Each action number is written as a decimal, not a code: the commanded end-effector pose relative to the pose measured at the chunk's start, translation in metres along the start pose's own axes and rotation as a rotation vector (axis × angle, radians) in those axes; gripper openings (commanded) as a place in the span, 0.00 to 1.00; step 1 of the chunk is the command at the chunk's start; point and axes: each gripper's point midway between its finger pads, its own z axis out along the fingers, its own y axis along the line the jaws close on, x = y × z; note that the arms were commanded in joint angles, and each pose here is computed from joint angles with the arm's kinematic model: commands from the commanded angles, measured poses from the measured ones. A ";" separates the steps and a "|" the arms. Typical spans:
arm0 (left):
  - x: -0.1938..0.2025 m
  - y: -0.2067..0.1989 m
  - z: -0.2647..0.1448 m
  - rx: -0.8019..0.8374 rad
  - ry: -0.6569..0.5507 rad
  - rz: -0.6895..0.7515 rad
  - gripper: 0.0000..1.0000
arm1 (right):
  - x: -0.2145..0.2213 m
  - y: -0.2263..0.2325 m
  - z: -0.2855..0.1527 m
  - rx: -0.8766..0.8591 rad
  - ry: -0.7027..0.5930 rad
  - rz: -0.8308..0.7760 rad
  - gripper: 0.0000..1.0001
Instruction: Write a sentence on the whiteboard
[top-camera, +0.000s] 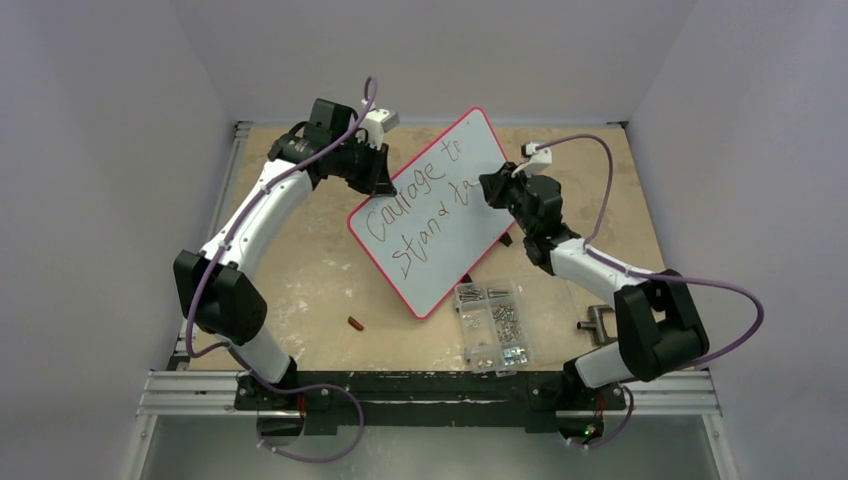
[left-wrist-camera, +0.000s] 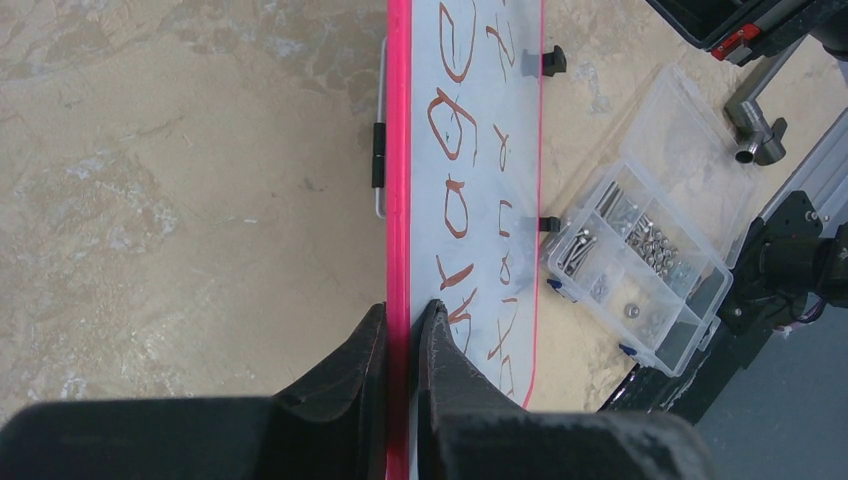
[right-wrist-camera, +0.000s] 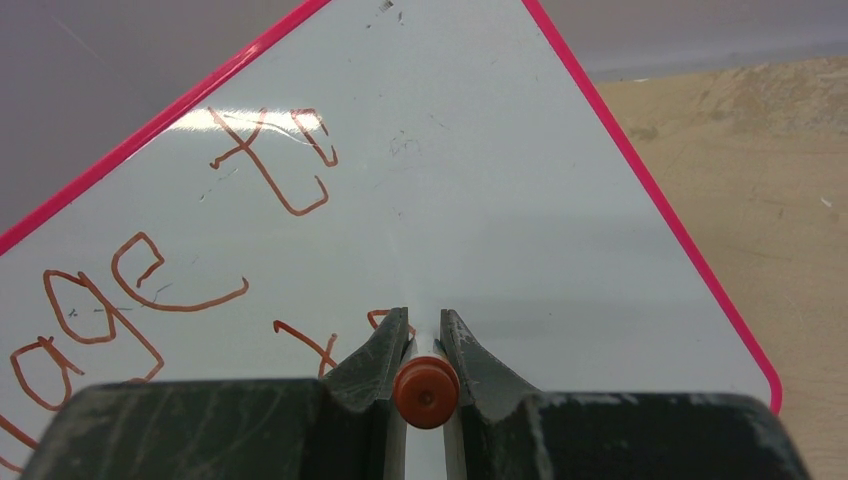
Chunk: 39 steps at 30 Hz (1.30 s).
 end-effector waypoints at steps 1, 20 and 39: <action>0.003 0.032 -0.014 -0.185 0.011 0.090 0.00 | -0.023 0.001 -0.008 0.022 -0.050 -0.015 0.00; 0.003 0.031 -0.013 -0.178 0.012 0.089 0.00 | -0.071 0.025 0.004 -0.028 -0.141 -0.002 0.00; 0.003 0.030 -0.012 -0.173 0.010 0.088 0.00 | -0.048 0.027 0.024 -0.061 -0.079 0.008 0.00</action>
